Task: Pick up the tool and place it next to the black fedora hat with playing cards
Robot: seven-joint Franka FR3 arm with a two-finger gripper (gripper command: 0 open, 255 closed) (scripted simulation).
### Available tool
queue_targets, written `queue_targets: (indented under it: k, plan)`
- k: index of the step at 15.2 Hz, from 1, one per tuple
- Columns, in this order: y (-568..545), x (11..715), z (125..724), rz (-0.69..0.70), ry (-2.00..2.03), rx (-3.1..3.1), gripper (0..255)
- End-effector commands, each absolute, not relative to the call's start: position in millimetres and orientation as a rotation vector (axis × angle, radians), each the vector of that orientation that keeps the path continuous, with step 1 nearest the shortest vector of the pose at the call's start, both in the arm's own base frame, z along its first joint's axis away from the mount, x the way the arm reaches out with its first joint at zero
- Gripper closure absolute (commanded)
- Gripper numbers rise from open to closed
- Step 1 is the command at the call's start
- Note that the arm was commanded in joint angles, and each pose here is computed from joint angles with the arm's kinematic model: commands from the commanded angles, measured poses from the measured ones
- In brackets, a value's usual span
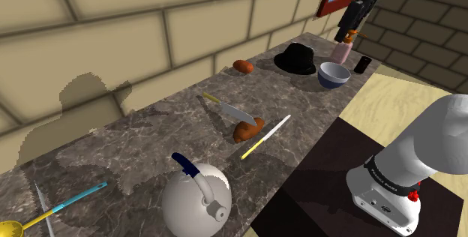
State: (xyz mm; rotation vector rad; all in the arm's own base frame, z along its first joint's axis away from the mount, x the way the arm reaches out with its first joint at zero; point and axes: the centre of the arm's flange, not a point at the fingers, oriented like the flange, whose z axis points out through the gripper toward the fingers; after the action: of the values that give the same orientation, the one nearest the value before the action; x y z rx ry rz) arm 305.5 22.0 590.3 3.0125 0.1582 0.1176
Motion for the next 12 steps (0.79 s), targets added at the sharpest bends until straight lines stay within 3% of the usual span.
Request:
queue_targets:
  k: [1, 12]
  plan:
    - [22, 305, 590, 0.118, 0.158, 3.012, 0]
    - [59, 404, 486, -0.011, 0.151, 3.116, 0]
